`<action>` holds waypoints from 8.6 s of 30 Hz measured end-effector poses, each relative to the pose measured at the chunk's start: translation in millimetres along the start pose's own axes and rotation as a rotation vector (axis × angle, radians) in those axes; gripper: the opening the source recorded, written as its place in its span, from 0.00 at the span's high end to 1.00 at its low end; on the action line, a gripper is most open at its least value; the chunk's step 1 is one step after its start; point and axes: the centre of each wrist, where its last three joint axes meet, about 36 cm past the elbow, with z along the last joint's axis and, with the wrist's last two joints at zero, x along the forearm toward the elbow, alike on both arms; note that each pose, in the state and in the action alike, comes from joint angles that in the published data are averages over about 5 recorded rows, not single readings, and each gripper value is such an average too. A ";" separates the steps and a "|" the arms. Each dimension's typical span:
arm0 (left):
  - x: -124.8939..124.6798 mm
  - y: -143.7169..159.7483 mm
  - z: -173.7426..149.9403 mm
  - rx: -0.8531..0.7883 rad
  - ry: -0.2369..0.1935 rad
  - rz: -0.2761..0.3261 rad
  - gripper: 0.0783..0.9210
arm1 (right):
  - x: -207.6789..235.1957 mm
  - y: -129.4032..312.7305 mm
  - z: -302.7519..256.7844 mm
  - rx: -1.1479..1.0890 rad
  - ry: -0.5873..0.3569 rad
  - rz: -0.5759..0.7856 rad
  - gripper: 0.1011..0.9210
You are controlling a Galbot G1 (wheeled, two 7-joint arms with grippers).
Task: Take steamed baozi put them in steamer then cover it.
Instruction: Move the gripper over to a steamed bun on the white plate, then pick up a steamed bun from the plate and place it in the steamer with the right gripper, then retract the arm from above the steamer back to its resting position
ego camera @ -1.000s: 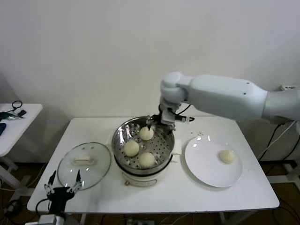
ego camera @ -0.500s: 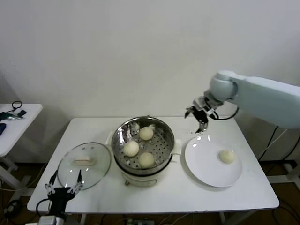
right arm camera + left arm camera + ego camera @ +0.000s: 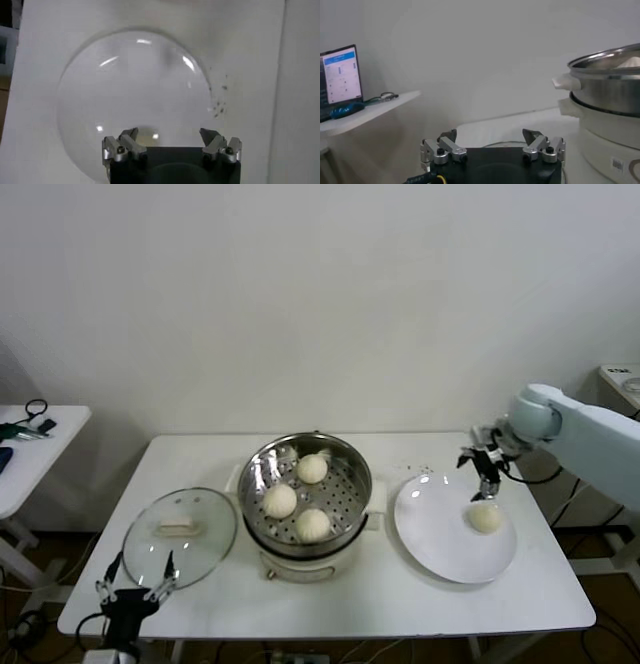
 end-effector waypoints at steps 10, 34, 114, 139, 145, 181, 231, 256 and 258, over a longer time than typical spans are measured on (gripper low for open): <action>-1.0 -1.7 5.9 0.000 0.014 -0.001 0.12 | -40.7 16.1 35.9 -0.072 0.063 -0.034 0.12; -1.7 -1.9 13.3 -0.007 0.029 -0.006 0.12 | -86.2 8.3 28.3 -0.093 0.078 -0.072 0.14; -8.1 -14.3 8.2 0.047 -0.011 0.042 0.12 | 47.2 -49.2 -303.8 0.089 -0.136 -0.097 0.26; -7.8 -11.6 14.2 0.042 0.001 0.042 0.12 | 21.4 -49.2 -304.4 0.075 -0.132 -0.089 0.13; -5.9 -11.5 15.1 0.040 0.004 0.041 0.12 | 30.6 -50.5 -302.0 0.076 -0.148 -0.091 0.12; -0.6 -7.3 -0.4 -0.032 -0.028 0.016 0.12 | 23.7 15.7 -127.6 -0.134 -0.808 0.425 0.12; -60.6 -10.4 10.6 -1.333 -0.023 0.020 0.12 | -131.8 300.5 -41.5 -1.056 -0.989 0.917 0.12; -159.9 -18.0 58.0 -1.512 0.012 -0.021 0.12 | -155.4 328.4 -39.4 -1.107 -0.901 0.926 0.12; -164.0 -16.1 58.2 -1.514 0.012 -0.028 0.12 | -156.5 328.6 -39.3 -1.106 -0.898 0.926 0.12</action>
